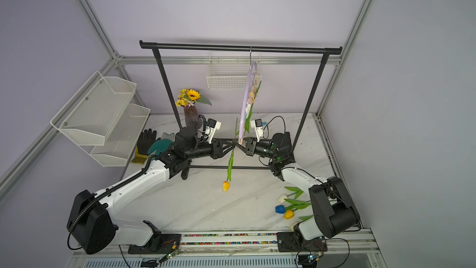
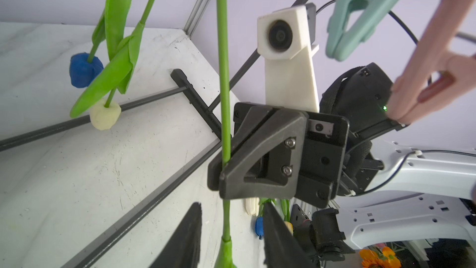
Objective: Dry the flowers on a clothes hanger
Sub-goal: Pick up the flower at the center of the board, then open the clamp at the hanger.
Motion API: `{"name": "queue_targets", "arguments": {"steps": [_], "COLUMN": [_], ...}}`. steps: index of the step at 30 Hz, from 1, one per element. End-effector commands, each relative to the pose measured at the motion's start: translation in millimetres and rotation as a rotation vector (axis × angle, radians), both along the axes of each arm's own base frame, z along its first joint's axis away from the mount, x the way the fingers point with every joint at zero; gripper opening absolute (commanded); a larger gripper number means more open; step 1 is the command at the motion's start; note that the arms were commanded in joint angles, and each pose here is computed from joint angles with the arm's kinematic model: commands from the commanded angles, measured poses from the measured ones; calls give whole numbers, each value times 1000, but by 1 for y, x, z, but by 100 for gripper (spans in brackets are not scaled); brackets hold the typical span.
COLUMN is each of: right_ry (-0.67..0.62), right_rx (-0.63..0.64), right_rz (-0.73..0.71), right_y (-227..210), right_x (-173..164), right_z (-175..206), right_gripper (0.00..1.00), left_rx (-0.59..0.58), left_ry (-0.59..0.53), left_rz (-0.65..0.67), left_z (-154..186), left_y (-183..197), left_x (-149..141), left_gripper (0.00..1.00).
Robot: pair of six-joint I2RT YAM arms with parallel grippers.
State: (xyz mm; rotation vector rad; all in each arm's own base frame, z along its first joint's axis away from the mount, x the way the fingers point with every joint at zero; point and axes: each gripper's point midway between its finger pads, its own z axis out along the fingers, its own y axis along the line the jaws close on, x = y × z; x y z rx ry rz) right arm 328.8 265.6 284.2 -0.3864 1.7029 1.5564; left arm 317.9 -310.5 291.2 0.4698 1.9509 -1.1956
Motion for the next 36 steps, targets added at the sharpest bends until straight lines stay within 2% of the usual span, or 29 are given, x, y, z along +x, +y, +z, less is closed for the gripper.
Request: {"name": "queue_targets", "arguments": {"steps": [1,7,15,17,20,27,32,36], "right_ry": [5,16,71,47,-3,-91,-149,-139], "right_rx": [-166,-381,-581,-597,-585,-550,-523,-518], "right_rz": [-121,-373,-709,-767,-833,-933,-918,-905], "right_y": [-11,-52,-112,-122,-129,-133,-121,-118], "right_x": [8,20,39,42,50,76,99,117], "right_z": [-26,-43,-22,-4,24,78,106,109], "right_gripper": [0,0,0,0,0,0,0,0], "left_rx": [-28,6,-5,-4,22,19,16,11], "left_ry": [-146,-237,-326,-347,-335,-274,-282,-289], "left_rz": [69,134,173,174,172,142,76,20], "left_z": [43,68,107,117,111,118,127,133], "left_y": [12,30,43,44,37,23,10,2], "left_x": [13,30,53,56,72,96,101,99], "left_gripper": [46,60,60,61,64,70,72,71]}}
